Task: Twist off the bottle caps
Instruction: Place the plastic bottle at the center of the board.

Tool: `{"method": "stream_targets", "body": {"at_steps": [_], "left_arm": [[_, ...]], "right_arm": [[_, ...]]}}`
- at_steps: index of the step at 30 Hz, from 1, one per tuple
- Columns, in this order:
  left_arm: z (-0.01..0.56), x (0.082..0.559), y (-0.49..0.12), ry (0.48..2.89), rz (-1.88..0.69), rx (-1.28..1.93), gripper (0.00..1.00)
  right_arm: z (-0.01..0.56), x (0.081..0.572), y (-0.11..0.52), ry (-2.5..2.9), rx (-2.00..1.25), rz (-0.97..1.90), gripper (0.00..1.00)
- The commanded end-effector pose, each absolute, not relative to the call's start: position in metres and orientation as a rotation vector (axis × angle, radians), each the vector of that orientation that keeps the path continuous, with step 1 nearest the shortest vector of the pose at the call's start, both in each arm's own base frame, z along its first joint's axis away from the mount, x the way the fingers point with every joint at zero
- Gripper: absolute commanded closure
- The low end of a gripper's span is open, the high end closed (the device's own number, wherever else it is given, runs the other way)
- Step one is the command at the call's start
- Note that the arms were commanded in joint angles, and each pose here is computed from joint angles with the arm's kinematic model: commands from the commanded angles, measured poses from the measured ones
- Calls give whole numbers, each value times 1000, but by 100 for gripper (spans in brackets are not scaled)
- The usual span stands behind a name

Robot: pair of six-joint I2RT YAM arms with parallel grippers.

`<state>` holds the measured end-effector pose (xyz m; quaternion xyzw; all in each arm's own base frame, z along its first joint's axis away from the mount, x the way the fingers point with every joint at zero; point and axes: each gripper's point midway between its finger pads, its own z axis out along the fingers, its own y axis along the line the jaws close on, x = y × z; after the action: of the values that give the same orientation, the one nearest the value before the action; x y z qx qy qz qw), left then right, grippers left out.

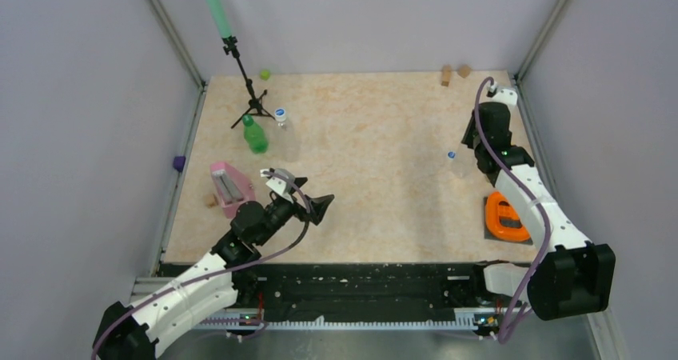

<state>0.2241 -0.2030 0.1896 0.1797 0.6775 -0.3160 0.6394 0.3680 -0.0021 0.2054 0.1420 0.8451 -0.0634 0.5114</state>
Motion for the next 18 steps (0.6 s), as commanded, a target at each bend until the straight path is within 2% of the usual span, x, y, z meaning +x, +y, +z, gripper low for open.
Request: {"method": "stream_targets", "body": {"at_steps": [1, 10, 18], "left_arm": [[208, 228, -205, 1500, -730, 394, 1], [206, 227, -207, 1511, -737, 401, 1], [203, 228, -207, 1521, -734, 400, 1]], "right_arm": [[204, 369, -2, 2024, 357, -130, 65], [211, 365, -3, 2008, 361, -126, 44], [222, 367, -3, 1990, 356, -119, 42]]}}
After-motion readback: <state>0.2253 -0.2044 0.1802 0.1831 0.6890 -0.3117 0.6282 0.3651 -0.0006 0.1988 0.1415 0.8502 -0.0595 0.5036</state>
